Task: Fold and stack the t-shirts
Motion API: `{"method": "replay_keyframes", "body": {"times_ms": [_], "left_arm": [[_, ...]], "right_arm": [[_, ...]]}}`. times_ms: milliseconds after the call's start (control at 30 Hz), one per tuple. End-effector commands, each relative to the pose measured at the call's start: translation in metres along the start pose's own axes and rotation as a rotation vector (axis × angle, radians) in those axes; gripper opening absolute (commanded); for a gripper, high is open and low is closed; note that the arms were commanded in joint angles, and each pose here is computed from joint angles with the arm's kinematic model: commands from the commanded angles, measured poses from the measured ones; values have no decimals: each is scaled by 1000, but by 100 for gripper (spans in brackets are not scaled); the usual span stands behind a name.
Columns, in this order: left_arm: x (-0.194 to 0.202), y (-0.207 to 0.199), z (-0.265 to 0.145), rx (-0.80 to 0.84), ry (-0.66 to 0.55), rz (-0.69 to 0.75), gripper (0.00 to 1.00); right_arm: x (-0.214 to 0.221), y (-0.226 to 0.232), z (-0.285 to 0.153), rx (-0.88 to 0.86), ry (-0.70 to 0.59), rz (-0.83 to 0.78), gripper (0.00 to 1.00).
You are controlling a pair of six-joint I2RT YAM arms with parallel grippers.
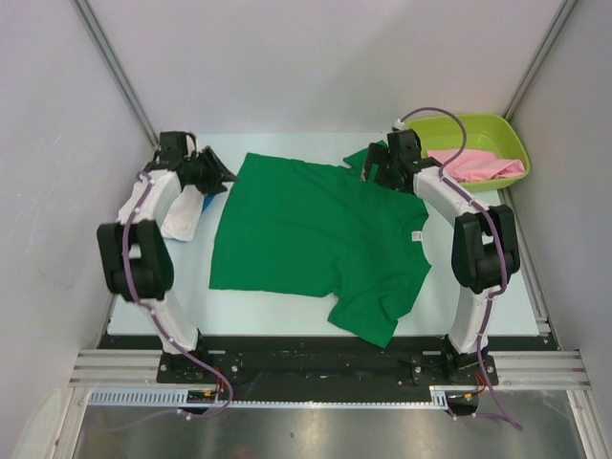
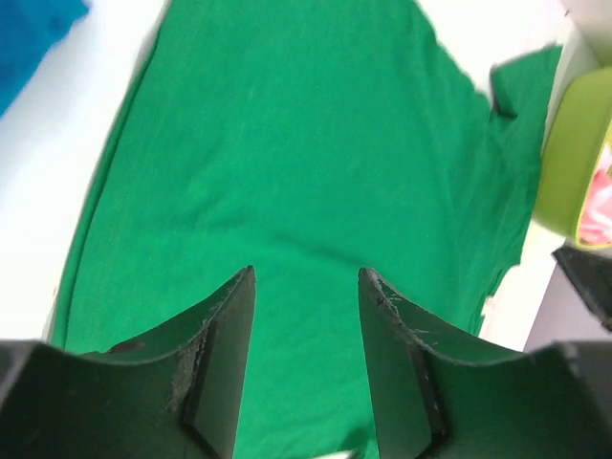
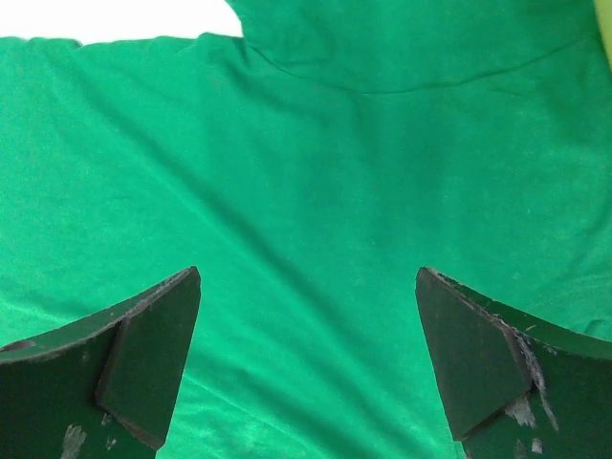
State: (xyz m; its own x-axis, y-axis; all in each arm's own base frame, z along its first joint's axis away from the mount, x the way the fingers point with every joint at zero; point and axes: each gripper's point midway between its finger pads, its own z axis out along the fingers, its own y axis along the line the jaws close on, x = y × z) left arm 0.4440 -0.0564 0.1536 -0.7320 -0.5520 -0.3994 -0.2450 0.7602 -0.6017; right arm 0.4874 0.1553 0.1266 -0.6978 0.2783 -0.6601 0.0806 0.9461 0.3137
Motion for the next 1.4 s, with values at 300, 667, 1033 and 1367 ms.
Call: {"method": "replay_keyframes", "body": {"times_ms": [300,667,1033,1367], "left_arm": [[-94,-23,158,12,-52,8,56],[-117,11,185,-117,-157,15,61],[-84,19,203,-274,-100,117,62],[-65,26,204,-351,-57,156,56]], "right_arm": [[-10,48,-44,-116,-97,-116,100],[15,64,-54,-150,-79,-176,100],[35,60,-47,-142,-30,-161,100],[42,61,-46,-157,-12,-161,100]]}}
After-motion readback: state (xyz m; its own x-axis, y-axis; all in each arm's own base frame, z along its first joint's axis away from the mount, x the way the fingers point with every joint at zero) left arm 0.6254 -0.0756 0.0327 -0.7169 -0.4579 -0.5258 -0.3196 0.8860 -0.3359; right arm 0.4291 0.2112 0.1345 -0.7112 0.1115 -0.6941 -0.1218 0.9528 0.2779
